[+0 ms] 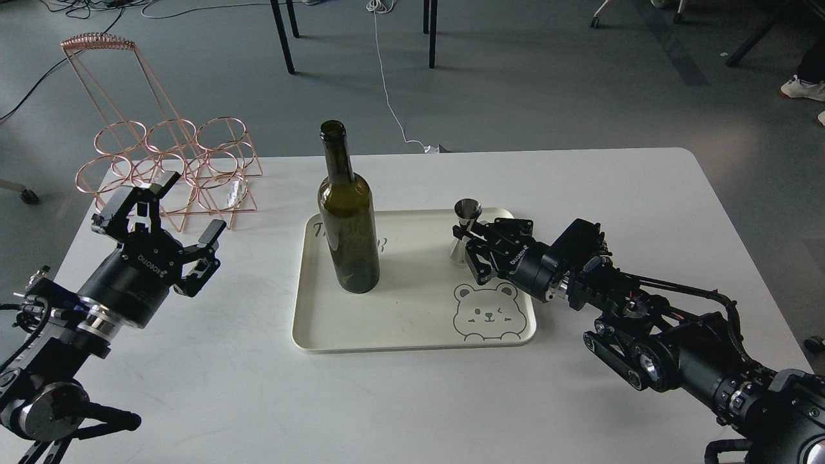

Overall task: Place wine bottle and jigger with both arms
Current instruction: 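Lift the jigger with the right gripper and carry it off the tray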

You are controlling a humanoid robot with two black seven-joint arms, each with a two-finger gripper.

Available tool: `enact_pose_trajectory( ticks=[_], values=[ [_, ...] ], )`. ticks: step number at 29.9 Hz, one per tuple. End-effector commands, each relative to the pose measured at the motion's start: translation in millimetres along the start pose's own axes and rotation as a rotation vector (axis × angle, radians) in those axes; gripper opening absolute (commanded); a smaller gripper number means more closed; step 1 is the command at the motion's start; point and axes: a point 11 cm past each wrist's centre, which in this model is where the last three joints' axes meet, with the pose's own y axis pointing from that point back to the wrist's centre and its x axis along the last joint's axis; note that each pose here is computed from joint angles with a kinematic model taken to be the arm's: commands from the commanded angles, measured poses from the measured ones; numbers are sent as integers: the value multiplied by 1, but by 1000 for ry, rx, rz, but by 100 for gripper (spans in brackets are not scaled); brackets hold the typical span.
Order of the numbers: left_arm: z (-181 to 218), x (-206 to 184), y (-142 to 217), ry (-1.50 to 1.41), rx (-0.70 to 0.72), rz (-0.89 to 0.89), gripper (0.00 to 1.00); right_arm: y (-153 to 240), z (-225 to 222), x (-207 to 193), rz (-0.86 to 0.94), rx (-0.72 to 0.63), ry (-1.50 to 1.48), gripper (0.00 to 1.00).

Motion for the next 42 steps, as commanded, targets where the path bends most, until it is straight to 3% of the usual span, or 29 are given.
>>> enact_pose_trajectory(
  ticks=[1,9,18,36,38,40,42],
  values=[
    [2,1,0,-3,-6,4,98,7,21,16,48,-56,-3,15],
    [3,1,0,-4,-9,4,98,80,88,26,78,-243,12,16],
    [1,-1,-1,5,-11,2,98,158,106,-24,-31,-382,-64,16],
    [1,-2,-1,7,-10,0,98,178,111,-43,-69,-451,-106,22],
    [1,-2,-2,7,-11,-2,98,179,112,-43,-61,-458,-117,33],
    [0,-3,-2,10,-9,-4,98,179,113,-42,-54,-464,-125,62],
    [-2,-6,-3,18,-12,-7,98,181,114,-42,-53,-469,-128,73]
  ],
)
